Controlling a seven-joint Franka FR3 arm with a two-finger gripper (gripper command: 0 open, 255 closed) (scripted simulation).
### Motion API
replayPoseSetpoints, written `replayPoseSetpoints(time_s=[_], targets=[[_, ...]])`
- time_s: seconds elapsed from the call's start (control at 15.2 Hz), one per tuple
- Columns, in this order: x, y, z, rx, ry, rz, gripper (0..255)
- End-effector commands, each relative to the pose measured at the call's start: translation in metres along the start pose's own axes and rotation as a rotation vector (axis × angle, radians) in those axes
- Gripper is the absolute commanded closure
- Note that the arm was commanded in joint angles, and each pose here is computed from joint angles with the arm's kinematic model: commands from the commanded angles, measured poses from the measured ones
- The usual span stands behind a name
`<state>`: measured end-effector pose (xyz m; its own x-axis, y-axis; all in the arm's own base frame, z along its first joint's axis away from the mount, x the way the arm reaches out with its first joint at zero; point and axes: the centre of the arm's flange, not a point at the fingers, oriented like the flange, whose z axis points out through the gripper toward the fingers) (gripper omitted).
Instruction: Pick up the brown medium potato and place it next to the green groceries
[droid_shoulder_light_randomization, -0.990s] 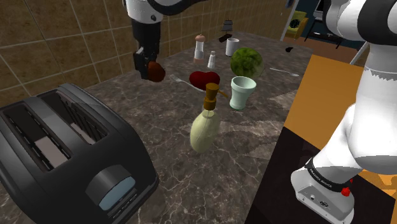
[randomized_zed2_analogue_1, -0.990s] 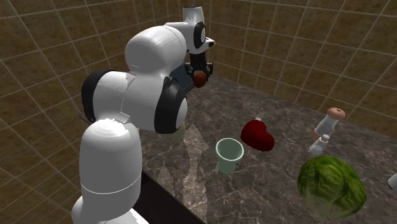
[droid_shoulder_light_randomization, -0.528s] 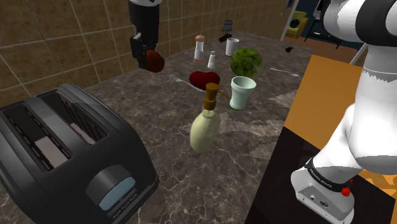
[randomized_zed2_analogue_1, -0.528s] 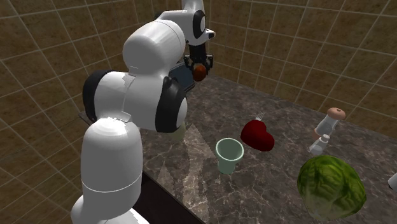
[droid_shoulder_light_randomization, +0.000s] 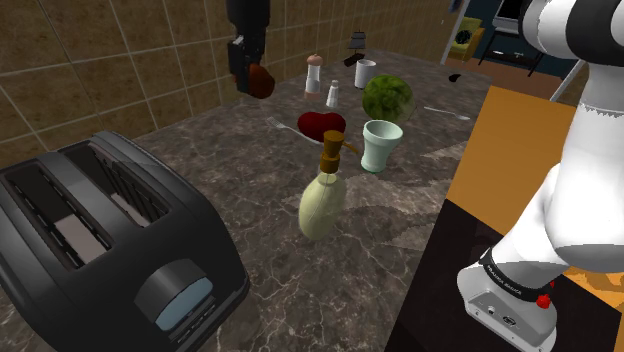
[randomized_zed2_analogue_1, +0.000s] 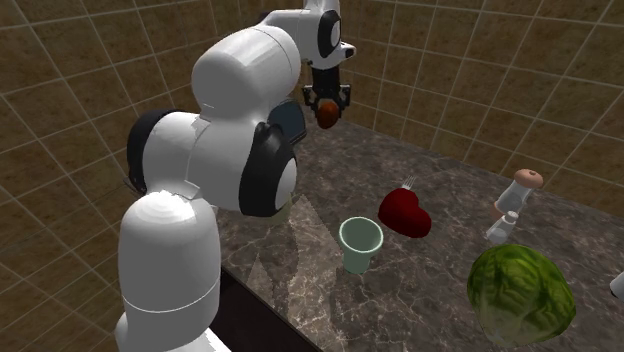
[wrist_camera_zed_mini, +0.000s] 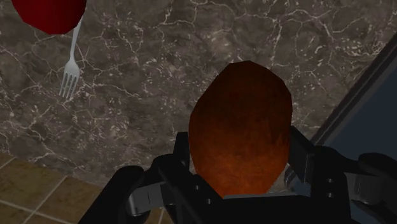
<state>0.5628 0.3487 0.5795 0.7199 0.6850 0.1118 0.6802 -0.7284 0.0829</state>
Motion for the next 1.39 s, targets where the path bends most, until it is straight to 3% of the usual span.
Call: replayPoseSetpoints(time_s=[0.0,1.32], targets=[[-0.011,0.025,0.001,0.0,0.0,-0.001,255],[-0.119,0.266,0.009,0.0,0.0,-0.001,255]])
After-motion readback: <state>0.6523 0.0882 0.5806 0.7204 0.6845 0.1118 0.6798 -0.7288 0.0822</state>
